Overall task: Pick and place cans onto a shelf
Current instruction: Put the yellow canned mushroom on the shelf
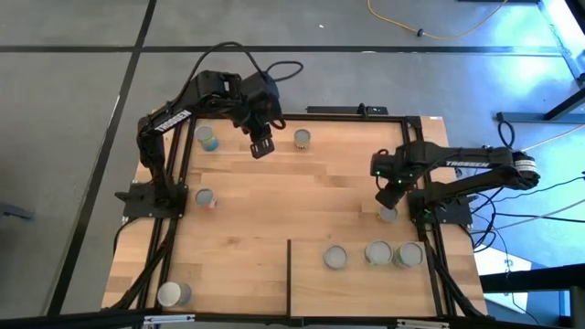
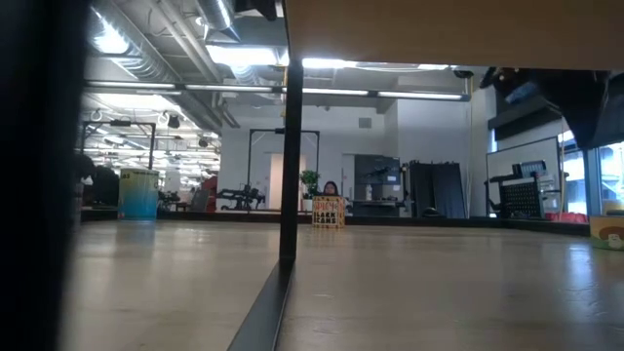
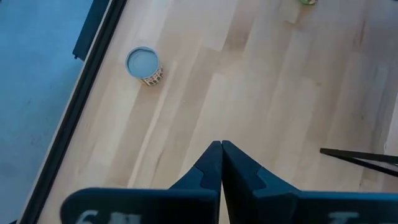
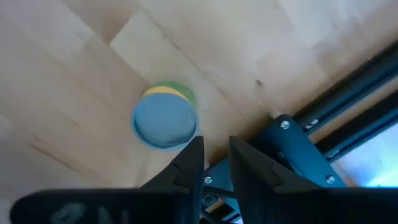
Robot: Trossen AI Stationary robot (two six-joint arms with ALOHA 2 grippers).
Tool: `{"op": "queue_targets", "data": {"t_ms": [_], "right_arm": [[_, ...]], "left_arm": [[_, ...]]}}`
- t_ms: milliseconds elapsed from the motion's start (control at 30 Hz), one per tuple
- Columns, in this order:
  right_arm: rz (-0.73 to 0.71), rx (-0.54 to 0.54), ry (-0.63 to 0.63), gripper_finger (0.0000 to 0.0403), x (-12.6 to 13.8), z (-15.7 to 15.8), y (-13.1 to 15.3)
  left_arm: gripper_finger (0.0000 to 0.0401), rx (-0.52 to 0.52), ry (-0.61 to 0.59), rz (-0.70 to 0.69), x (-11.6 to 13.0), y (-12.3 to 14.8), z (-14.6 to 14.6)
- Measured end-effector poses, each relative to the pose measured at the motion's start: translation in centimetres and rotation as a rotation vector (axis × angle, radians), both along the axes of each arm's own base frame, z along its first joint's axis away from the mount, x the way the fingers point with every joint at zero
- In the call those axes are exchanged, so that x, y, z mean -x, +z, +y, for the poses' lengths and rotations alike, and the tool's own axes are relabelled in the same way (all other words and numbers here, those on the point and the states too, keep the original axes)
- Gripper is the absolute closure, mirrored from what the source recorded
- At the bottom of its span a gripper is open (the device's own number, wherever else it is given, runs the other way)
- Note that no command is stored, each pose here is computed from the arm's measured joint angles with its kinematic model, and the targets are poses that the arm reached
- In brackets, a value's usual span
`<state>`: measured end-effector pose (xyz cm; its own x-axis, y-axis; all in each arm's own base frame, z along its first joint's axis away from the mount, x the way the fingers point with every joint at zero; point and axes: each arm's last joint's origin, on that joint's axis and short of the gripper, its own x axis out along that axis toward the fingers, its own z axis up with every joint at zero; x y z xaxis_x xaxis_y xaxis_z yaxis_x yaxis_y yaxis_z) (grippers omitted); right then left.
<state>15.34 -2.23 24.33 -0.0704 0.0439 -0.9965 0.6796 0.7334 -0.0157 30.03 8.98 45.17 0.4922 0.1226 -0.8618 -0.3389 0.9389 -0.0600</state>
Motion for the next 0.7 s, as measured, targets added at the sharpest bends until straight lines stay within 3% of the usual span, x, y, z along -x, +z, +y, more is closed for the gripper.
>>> {"op": "queue_targets", "data": {"t_ms": [233, 700], "right_arm": [[-0.054, -0.112, 0.046, 0.0326, -0.2, 0.3, -2.6], [-0.018, -0.118, 0.104, 0.0326, -0.8, 0.2, -4.3]], "left_arm": [[0.0401, 0.013, 0.037, -0.003, 0.1, 0.0, 0.5], [0.0401, 0.033, 0.047, -0.027, 0.2, 0.1, 1.1]]}}
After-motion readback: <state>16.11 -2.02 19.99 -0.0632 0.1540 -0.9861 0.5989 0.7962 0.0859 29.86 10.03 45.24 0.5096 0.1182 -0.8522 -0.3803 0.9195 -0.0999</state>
